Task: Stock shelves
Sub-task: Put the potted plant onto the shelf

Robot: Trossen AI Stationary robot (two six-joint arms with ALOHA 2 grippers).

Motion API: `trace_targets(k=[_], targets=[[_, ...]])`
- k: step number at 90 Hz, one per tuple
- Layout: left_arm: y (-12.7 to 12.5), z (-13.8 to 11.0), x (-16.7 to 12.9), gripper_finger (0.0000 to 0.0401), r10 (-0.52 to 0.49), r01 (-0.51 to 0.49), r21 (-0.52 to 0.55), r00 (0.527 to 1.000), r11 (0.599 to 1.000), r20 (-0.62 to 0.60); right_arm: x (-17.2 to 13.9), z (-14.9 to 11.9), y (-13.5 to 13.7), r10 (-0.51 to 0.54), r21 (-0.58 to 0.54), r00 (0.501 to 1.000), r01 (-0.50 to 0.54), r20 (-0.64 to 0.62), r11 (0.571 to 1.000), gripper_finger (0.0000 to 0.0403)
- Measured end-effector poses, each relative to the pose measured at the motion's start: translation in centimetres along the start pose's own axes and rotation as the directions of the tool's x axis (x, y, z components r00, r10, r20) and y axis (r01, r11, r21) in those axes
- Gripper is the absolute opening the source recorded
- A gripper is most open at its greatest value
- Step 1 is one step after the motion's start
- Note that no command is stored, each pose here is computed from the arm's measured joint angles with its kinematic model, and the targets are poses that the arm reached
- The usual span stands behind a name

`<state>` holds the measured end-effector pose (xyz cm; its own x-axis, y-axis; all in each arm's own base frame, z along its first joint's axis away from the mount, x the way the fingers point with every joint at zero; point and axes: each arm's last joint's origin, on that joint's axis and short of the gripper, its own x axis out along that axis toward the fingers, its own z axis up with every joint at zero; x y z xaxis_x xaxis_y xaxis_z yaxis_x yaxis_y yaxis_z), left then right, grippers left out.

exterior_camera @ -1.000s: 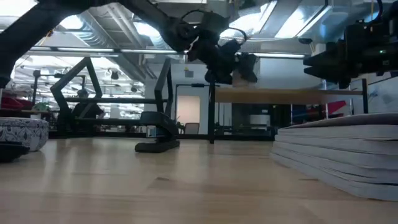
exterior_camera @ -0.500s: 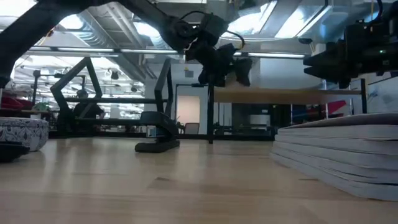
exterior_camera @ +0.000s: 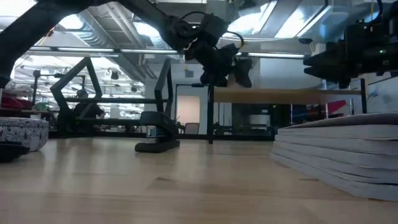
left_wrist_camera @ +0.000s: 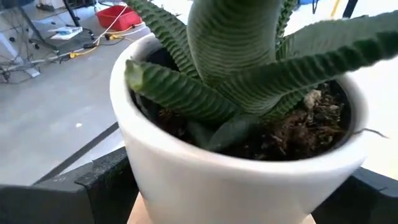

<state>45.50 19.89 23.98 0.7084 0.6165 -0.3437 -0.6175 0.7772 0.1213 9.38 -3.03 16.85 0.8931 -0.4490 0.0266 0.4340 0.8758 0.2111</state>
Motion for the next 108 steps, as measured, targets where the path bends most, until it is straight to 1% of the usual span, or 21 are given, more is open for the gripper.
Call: trace_targets(k=[29,40,56,72,90,108], targets=[[0.1,-0.3,0.0,0.0358,-0.038,0.039,0.026,0.999,0.999,-0.030,0.0,0.0,0.0,0.000,0.000,1.000,0.000,0.000,1.000,0.0186],[0.5,-0.4,0.2,0.0358,-0.079,0.080,0.020,0.996,0.997,-0.050,0.0,0.0,0.0,0.000,0.000,1.000,0.000,0.000,1.000,0.0186],[1.1,-0.6,0.2,0.0358,-0.082,0.084,0.029,0.994,0.996,-0.077,0.0,0.0,0.0,0.000,0.000,1.000,0.000,0.000,1.000,0.0186],[1.6,0.2,-0.7,0.0358,-0.075,0.079,0.049,0.993,0.996,-0.088,0.0,0.0,0.0,0.000,0.000,1.000,0.000,0.000,1.000,0.0186],[2.3,2.6,-2.6,0.0358,-0.059,0.061,0.076,0.998,0.995,-0.025,0.0,0.0,0.0,0.000,0.000,1.000,0.000,0.000,1.000,0.0186],[2.3,2.7,-2.8,0.0358,-0.081,0.083,0.072,0.996,0.994,-0.033,0.0,0.0,0.0,0.000,0.000,1.000,0.000,0.000,1.000,0.0186]])
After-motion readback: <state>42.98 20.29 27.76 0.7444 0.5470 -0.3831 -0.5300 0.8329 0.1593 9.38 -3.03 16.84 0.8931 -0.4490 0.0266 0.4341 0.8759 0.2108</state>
